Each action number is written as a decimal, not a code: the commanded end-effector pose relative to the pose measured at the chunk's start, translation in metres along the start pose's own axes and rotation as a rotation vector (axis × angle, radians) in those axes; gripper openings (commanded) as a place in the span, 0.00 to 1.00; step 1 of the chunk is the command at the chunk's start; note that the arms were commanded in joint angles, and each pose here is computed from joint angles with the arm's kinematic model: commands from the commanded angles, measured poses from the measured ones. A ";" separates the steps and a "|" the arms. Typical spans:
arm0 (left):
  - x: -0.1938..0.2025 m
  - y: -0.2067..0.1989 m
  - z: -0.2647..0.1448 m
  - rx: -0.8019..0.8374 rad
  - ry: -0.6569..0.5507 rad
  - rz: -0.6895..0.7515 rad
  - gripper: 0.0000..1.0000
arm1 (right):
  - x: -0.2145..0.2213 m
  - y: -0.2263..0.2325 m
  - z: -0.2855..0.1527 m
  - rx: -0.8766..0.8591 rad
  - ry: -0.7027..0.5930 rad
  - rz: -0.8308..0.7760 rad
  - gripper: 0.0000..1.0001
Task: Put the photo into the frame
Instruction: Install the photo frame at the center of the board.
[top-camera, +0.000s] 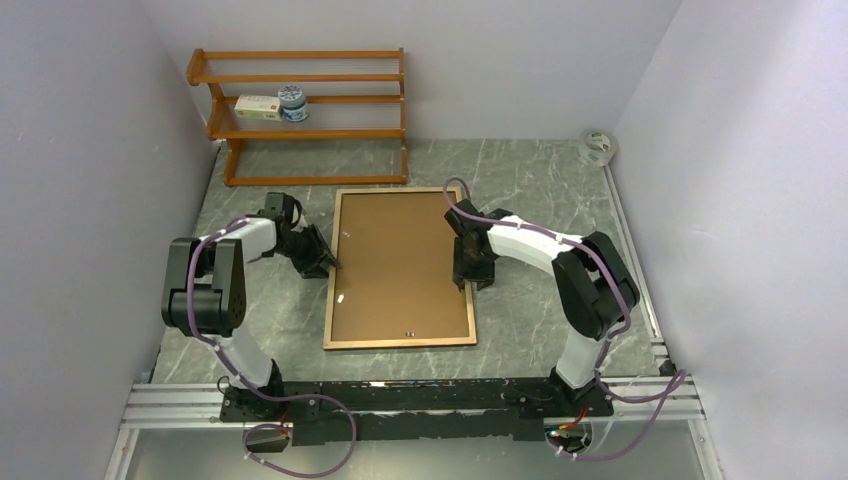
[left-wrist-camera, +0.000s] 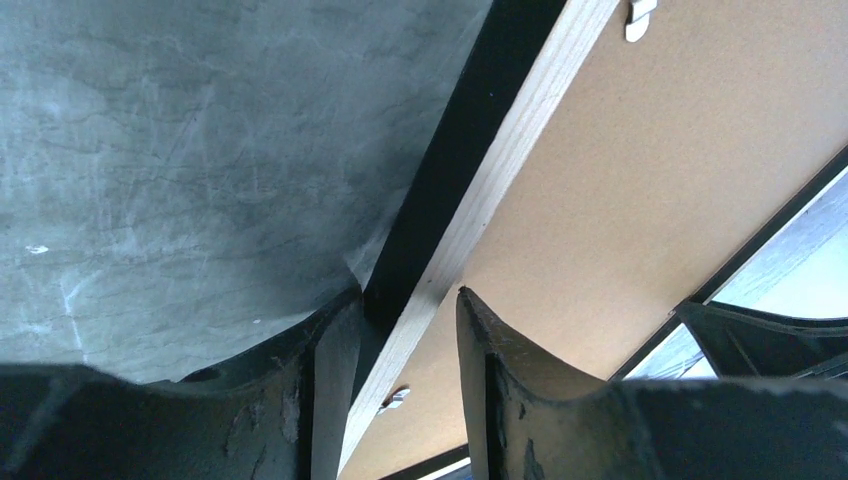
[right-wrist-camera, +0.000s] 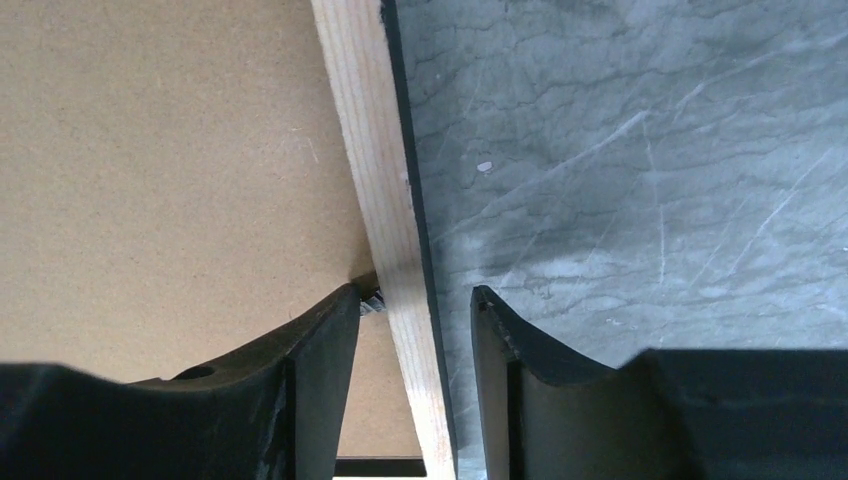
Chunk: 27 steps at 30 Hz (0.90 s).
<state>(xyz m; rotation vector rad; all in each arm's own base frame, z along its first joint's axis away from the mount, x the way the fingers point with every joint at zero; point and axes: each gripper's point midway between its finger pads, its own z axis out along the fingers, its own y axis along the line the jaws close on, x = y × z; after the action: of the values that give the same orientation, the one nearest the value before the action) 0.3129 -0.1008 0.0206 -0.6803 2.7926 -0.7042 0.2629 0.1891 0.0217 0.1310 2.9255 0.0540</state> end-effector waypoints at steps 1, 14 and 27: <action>0.028 0.023 0.017 -0.075 0.112 -0.032 0.46 | 0.017 -0.003 -0.002 -0.018 0.040 -0.046 0.47; 0.030 0.025 0.021 -0.076 0.133 -0.037 0.42 | 0.013 -0.008 -0.004 0.015 0.016 -0.025 0.21; 0.027 0.021 0.019 -0.064 0.120 -0.024 0.44 | -0.024 0.003 -0.032 -0.039 -0.132 0.002 0.33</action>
<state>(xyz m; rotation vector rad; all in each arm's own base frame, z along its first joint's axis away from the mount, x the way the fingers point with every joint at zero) 0.3122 -0.1053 0.0191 -0.6943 2.8136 -0.7601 0.2603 0.1874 0.0243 0.1028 2.9113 0.0671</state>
